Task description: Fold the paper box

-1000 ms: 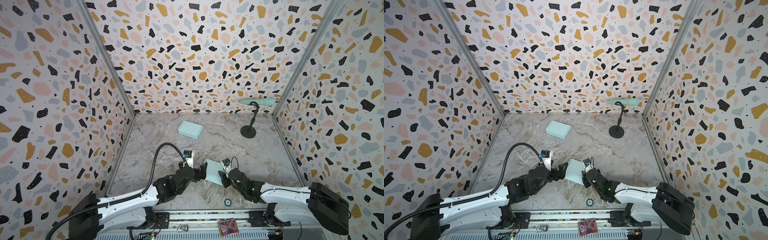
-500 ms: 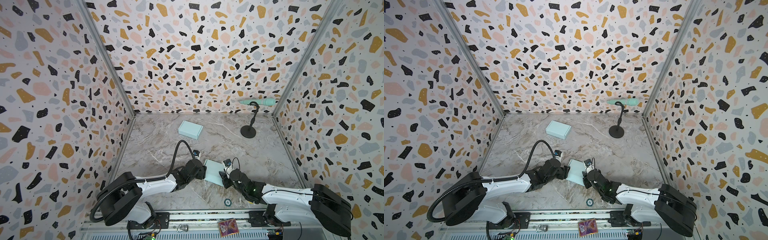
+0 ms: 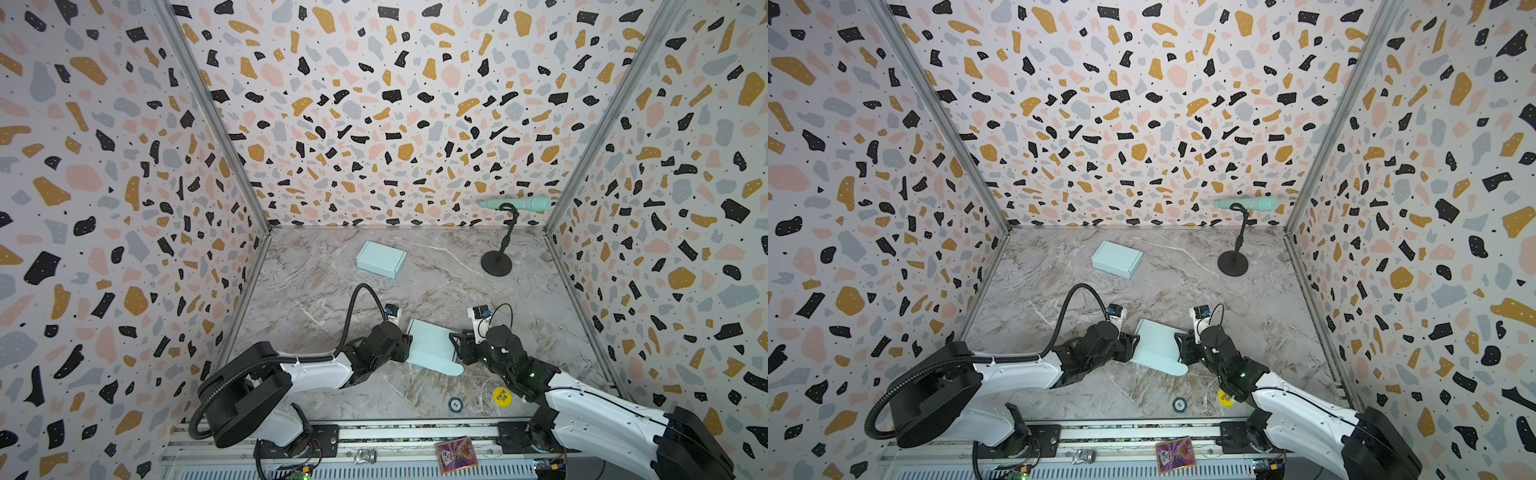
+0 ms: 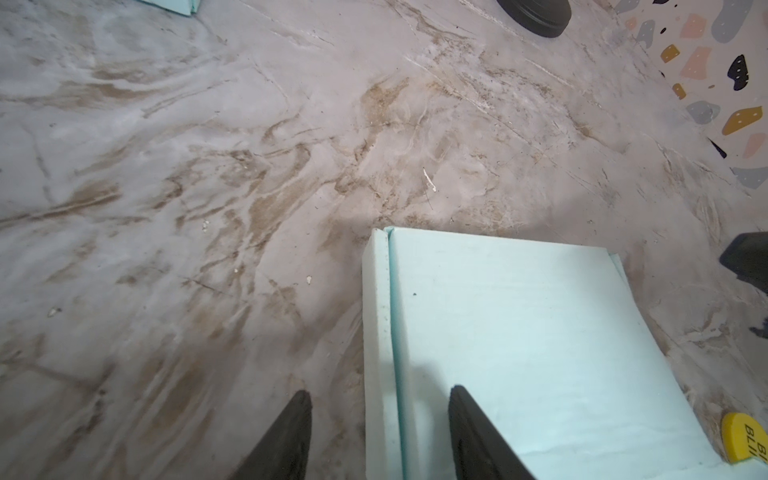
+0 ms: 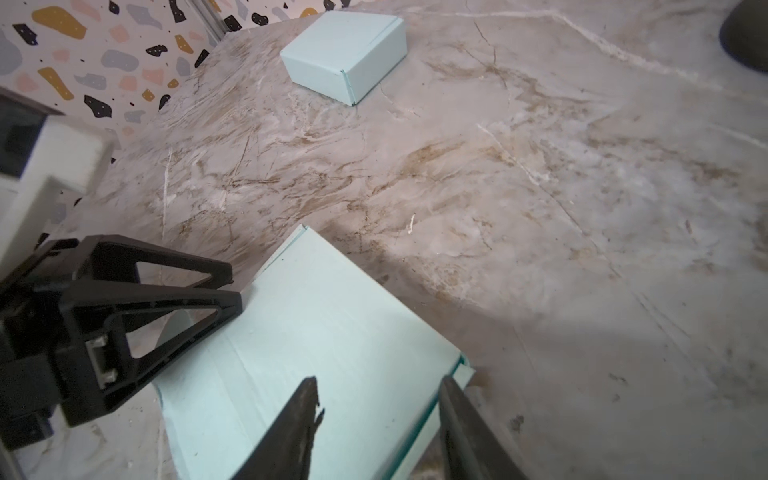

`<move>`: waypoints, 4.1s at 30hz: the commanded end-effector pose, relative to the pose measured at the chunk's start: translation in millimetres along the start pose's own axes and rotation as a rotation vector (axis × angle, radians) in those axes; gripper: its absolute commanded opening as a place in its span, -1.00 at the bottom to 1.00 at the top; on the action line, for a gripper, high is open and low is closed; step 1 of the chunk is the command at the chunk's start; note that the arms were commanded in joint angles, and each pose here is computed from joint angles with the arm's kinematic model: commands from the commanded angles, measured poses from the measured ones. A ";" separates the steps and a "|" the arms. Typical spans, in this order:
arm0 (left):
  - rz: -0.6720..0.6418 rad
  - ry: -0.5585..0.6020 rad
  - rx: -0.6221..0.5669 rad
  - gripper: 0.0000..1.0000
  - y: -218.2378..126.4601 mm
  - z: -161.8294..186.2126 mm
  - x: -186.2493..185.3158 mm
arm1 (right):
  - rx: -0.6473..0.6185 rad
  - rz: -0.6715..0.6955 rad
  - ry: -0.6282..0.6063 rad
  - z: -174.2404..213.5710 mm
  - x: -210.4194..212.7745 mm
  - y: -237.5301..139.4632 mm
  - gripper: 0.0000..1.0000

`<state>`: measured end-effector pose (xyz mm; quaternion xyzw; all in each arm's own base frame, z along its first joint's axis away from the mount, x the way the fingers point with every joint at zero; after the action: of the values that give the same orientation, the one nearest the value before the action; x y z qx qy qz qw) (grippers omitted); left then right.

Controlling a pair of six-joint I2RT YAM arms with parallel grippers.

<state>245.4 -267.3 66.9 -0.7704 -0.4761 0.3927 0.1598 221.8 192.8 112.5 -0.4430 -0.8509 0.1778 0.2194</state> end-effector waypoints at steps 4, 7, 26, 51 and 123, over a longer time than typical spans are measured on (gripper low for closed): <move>-0.015 0.003 0.041 0.02 1.4 17.0 12.2 | 0.080 -0.158 0.114 22.2 18.3 -2.6 0.14; -0.010 -0.003 0.046 0.00 1.8 20.7 13.1 | 0.112 -0.177 0.125 29.2 20.3 2.0 0.13; -0.003 -0.020 0.022 -0.09 -3.5 20.2 13.9 | 0.191 -0.092 0.019 36.1 8.5 39.4 -0.09; -0.132 0.041 -0.060 0.17 -59.1 -18.9 15.1 | 0.163 -0.046 -0.078 6.6 19.2 9.1 0.38; 0.063 -0.118 0.043 -0.03 -33.6 65.3 -15.8 | 0.253 -0.139 -0.016 63.1 38.9 26.6 0.13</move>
<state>170.3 -270.1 49.4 -0.7523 -0.4568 0.4491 0.1539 181.3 230.6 49.5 -0.3452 -0.8479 0.2755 0.2933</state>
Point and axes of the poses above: each gripper's point midway between its finger pads, its own y axis out along the fingers, its own x axis along the line the jaws close on, z = x × y, the point moved 1 cm from there along -y, back along the fingers, and after that the axes turned 11 degrees about -y, right-handed, at the moved point
